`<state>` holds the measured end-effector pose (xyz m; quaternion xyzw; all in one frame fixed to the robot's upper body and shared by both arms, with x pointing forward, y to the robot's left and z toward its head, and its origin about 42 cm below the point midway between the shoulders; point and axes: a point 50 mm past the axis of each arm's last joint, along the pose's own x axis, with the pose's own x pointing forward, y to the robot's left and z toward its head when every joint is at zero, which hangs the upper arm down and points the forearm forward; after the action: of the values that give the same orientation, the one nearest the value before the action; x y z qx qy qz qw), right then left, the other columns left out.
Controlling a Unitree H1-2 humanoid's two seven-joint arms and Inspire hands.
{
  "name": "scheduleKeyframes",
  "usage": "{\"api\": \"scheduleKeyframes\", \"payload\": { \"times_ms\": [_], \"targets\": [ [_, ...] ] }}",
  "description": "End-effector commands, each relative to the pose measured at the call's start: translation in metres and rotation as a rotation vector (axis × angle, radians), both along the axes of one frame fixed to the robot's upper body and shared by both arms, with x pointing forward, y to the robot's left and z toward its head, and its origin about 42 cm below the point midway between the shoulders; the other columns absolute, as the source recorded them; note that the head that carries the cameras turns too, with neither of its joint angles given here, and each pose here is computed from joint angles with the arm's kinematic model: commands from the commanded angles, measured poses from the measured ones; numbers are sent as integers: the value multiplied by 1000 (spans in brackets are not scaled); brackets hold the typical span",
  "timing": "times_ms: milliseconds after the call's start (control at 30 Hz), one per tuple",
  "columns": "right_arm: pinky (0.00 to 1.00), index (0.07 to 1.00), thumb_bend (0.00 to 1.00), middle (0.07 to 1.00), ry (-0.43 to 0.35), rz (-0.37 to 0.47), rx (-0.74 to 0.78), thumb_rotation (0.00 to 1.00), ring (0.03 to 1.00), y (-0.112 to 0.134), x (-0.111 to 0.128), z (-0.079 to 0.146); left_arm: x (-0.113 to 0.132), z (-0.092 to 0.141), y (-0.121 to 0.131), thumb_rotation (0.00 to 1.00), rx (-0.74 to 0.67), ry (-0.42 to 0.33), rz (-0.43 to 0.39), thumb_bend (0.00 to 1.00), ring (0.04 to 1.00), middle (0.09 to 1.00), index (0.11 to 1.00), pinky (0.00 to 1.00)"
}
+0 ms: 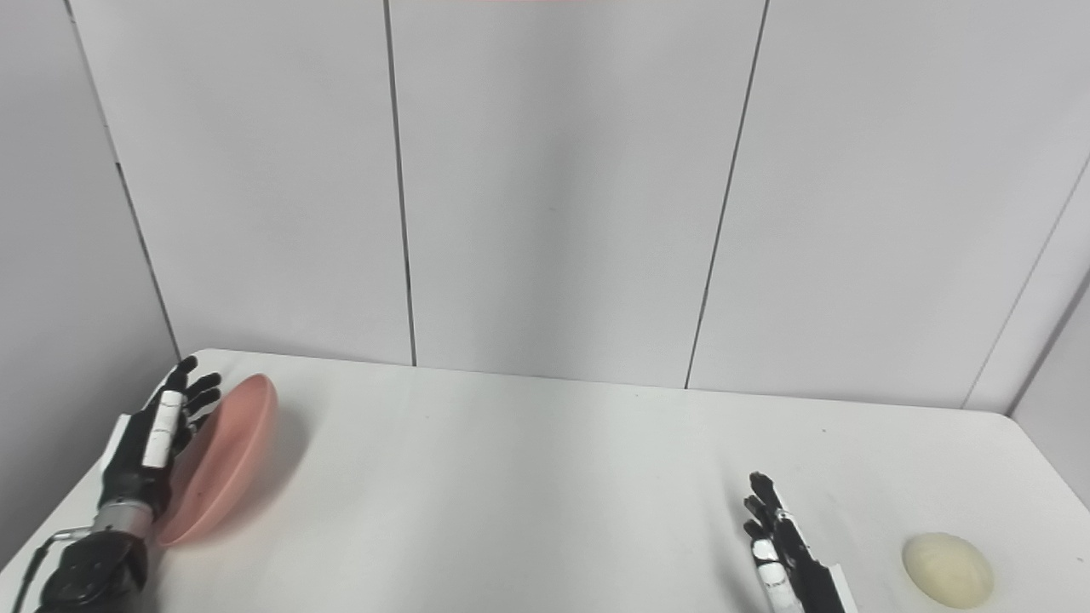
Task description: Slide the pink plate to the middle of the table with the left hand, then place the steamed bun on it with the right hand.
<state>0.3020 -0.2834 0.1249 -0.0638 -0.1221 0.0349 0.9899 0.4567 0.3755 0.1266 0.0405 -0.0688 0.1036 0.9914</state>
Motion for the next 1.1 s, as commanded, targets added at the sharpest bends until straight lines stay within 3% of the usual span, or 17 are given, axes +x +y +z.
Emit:
{"api": "scheduleKeyframes", "payload": {
  "times_ms": [0,167,433,600,1067],
  "targets": [
    [940,941,600,965,108,-23,27,940,952,1,-25,-39,-8,-24,-18,937,-10,65,-27,940,855,837,899,781],
    [946,945,599,969,108,-16,26,940,958,1,-25,-38,-8,-25,-29,934,-5,56,-39,927,850,835,897,898],
    [938,941,608,965,104,-18,18,943,951,0,-24,-38,-9,-23,-45,961,74,43,-95,831,847,836,913,915],
    [940,942,619,967,103,-15,14,948,953,1,-24,-38,-7,-22,-58,944,94,34,-114,844,864,835,908,936],
    [933,940,618,965,104,-15,5,948,951,5,-21,-38,12,-14,-100,948,-27,20,-183,915,864,851,910,931]
  ]
}}
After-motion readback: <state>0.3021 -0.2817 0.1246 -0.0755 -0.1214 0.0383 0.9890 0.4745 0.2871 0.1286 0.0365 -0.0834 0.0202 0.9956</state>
